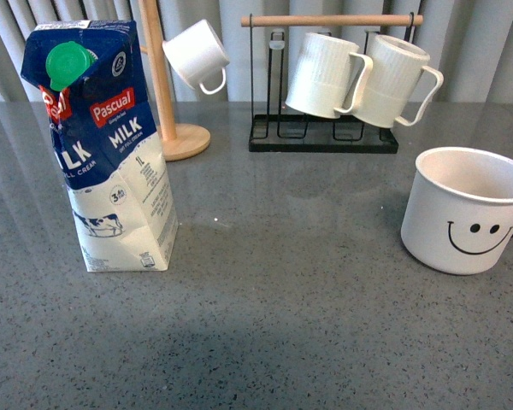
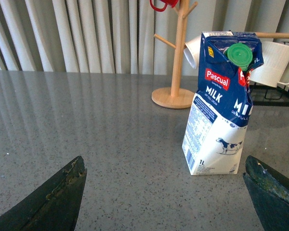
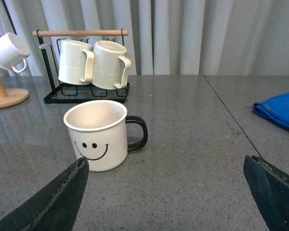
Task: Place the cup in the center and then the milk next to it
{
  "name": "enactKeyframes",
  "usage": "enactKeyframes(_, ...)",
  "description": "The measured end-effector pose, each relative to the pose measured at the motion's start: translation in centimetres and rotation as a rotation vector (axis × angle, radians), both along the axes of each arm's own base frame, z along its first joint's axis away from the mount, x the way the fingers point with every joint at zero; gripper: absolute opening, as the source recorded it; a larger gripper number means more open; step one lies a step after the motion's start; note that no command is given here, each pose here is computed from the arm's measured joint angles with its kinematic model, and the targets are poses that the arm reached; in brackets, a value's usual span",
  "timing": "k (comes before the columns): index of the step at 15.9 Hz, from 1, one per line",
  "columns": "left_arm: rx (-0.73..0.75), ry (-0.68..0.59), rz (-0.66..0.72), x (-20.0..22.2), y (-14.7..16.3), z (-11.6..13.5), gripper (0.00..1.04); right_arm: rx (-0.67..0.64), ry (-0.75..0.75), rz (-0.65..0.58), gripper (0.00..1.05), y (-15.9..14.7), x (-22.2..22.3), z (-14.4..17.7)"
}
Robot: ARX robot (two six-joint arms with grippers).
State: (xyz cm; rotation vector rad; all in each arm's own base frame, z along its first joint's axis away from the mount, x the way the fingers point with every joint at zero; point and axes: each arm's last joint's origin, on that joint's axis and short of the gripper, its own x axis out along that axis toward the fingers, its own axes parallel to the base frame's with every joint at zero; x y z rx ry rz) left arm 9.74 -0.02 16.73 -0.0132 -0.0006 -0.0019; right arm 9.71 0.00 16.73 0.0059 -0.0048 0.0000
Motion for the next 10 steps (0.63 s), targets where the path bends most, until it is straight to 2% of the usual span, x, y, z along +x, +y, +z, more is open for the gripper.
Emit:
enactKeyframes(8, 0.000, 0.000, 0.000, 0.00, 0.00, 0.00, 0.98, 0.000, 0.000, 0.000, 0.98, 0.00, 0.00, 0.00)
enactKeyframes(9, 0.000, 0.000, 0.000, 0.00, 0.00, 0.00, 0.98, 0.012, 0.023, -0.010, 0.98, 0.00, 0.00, -0.14)
enactKeyframes(10, 0.000, 0.000, 0.001, 0.00, 0.00, 0.00, 0.98, 0.098, 0.161, -0.084, 0.98, 0.06, 0.12, -0.24)
